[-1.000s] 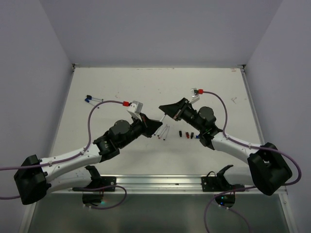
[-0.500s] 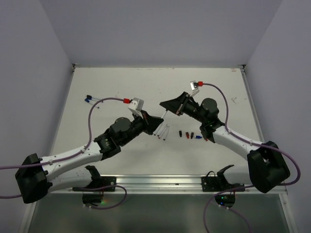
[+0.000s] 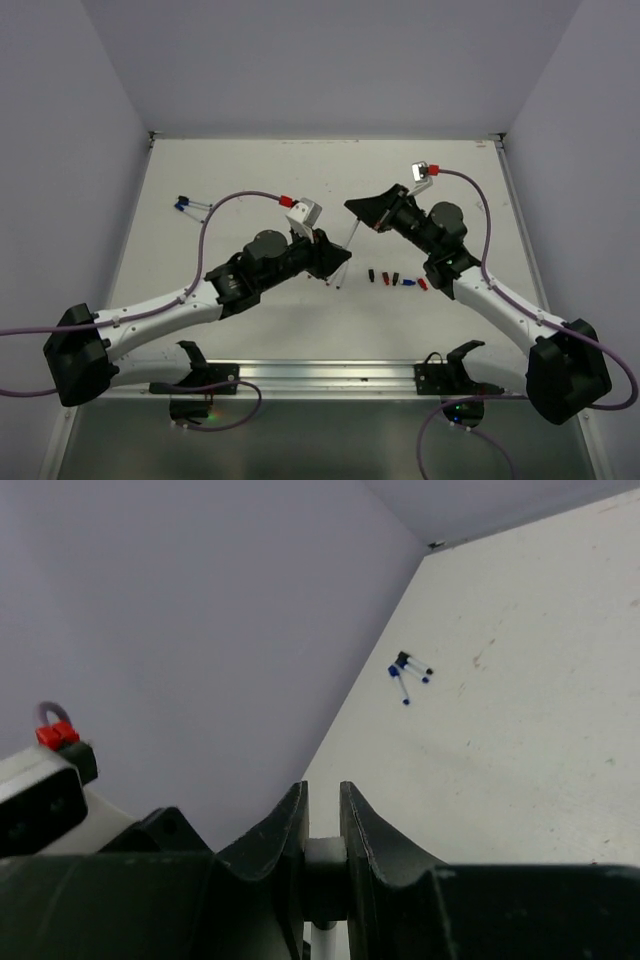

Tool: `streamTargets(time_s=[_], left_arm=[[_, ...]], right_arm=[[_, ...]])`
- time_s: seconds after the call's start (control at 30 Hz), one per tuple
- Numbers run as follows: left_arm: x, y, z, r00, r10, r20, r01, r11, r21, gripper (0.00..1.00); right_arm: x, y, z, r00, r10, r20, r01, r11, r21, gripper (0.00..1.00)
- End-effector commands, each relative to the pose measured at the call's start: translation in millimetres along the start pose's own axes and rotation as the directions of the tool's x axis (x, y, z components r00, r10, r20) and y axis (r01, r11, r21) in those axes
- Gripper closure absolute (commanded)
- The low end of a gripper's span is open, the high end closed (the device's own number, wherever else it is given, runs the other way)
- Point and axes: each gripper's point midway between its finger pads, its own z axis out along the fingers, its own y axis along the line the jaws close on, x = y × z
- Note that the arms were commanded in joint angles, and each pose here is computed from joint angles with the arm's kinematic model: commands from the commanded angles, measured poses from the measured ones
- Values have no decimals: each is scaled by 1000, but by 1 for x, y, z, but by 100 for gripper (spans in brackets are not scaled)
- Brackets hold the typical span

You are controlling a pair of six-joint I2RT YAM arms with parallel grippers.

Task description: Open the pen caps

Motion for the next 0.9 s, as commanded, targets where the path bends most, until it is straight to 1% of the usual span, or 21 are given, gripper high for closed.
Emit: streamTargets(time_s=[0.0,0.03,0.2,0.23,0.33,0.37,0.53,0.63,0.7,0.77,0.8,0.83,0.87], left_arm=[[20,-5,-3,995,16,-101,-14,1000,19,67],[19,-5,-2,995,15,-99,-14,1000,15,61],[14,-6,0,995,29,-92,-28,999,17,57],[13,-7,1,996,31,-88,-29,999,19,53],[5,-11,3,996,49,-74,-47,999,27,46],[3,-11,4,995,64,-71,-62,998,31,28],[-9,-13,16,993,100,-65,-99,995,19,27],[-9,-11,24,990,118,-79,-117,993,21,27],[-6,-15,29,987,134,-91,-129,990,60,28],[-3,-19,30,984,152,-94,-142,984,108,34],[0,-27,28,983,157,-96,-140,976,168,39],[-1,-28,28,983,160,-93,-139,970,197,59],[0,-34,25,981,163,-102,-133,959,250,70]], right_arm=[[-35,2,3,987,-88,132,83,996,45,100],[-35,5,3,987,-87,133,83,996,36,100],[-27,10,2,991,-80,104,79,997,15,100],[-24,10,3,993,-78,92,77,997,13,100],[-19,12,2,995,-78,70,78,997,5,100],[-18,12,2,995,-80,65,80,997,5,100],[-10,14,-1,997,-66,36,67,998,-14,100],[-6,19,-2,998,-55,20,56,998,-34,100],[-5,24,-3,999,-44,11,45,998,-53,100],[-3,31,-4,999,-40,-4,39,996,-81,100],[-4,34,-4,999,-38,-8,37,995,-91,100],[-4,37,-5,999,-34,-13,33,994,-100,100],[-2,39,-5,999,-31,-21,28,994,-108,100]])
